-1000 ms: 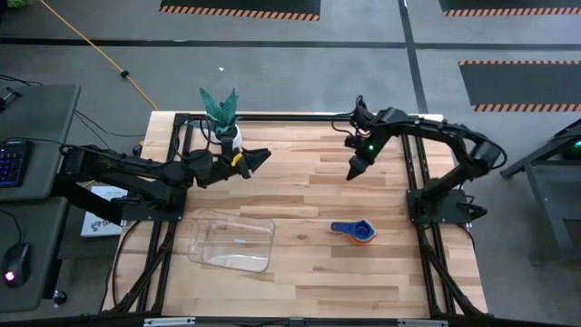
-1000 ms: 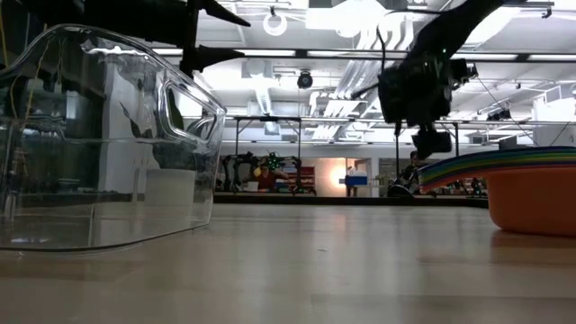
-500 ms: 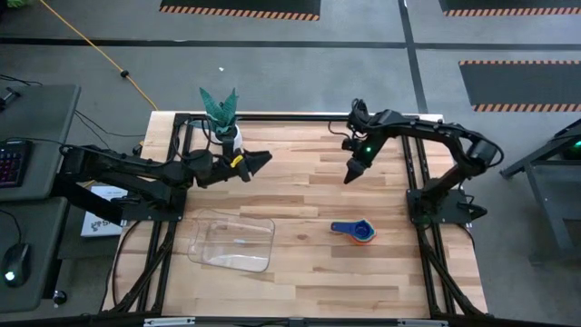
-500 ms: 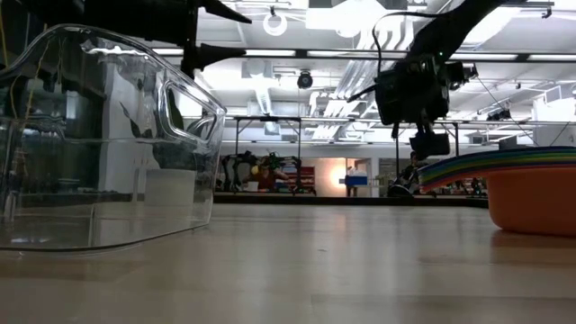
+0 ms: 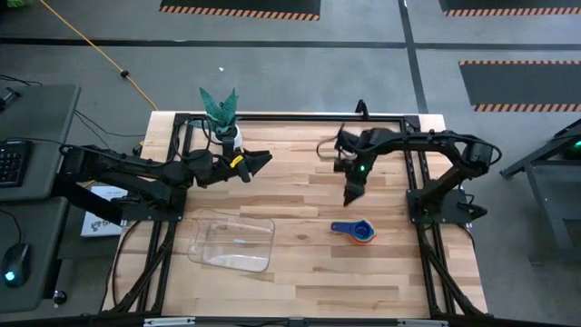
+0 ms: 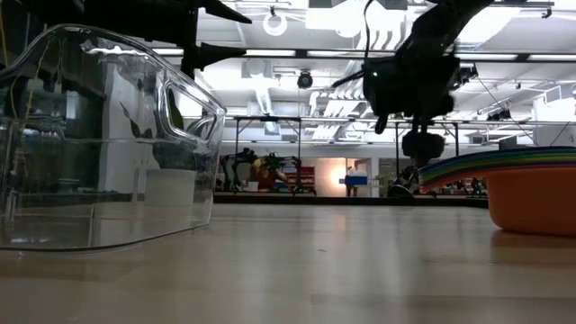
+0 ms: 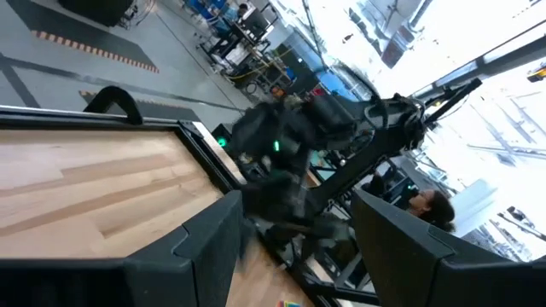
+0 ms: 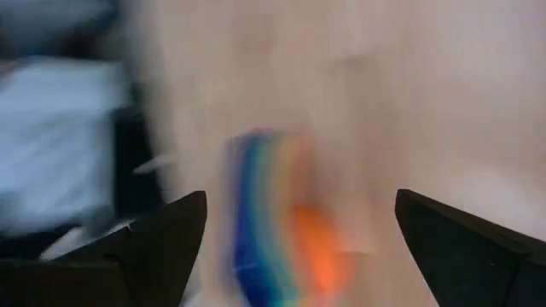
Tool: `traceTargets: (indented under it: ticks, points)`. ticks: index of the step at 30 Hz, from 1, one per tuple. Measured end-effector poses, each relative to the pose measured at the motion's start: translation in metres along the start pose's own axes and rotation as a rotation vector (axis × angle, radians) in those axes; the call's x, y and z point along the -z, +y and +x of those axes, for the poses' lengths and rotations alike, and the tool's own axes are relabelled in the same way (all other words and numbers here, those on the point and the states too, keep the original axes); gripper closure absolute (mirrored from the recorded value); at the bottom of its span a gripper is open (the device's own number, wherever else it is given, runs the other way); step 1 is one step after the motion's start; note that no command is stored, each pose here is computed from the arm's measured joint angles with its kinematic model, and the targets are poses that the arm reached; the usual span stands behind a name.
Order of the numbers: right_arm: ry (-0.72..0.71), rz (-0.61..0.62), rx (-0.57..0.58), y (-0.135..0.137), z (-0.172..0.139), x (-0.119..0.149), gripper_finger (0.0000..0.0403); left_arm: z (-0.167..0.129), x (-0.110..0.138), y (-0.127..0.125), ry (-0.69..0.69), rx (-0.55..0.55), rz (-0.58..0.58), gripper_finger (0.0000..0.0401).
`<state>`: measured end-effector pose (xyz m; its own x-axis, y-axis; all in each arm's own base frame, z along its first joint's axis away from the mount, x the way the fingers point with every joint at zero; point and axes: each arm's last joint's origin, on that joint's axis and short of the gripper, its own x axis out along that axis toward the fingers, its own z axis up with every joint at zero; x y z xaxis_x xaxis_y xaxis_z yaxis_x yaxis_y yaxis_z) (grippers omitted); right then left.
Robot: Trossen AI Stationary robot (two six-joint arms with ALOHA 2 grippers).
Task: Nest measuring cups in basket
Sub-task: Put the stacked measuring cups into the transparent bin
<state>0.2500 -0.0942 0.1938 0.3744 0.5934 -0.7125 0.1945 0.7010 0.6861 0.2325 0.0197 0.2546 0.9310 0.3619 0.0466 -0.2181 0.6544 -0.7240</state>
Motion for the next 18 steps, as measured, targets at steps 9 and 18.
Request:
traceTargets:
  ticks: [9, 18]
  points:
    - [-0.001, 0.002, -0.238, -0.033, 0.034, 0.025, 0.0031, 0.0, 0.0, 0.0, 0.001, 0.002, 0.021, 0.019]
    - [0.035, -0.012, -0.364, -0.034, 0.059, 0.043, 0.0031, 0.0, 0.0, 0.001, -0.006, -0.015, 0.034, 0.019]
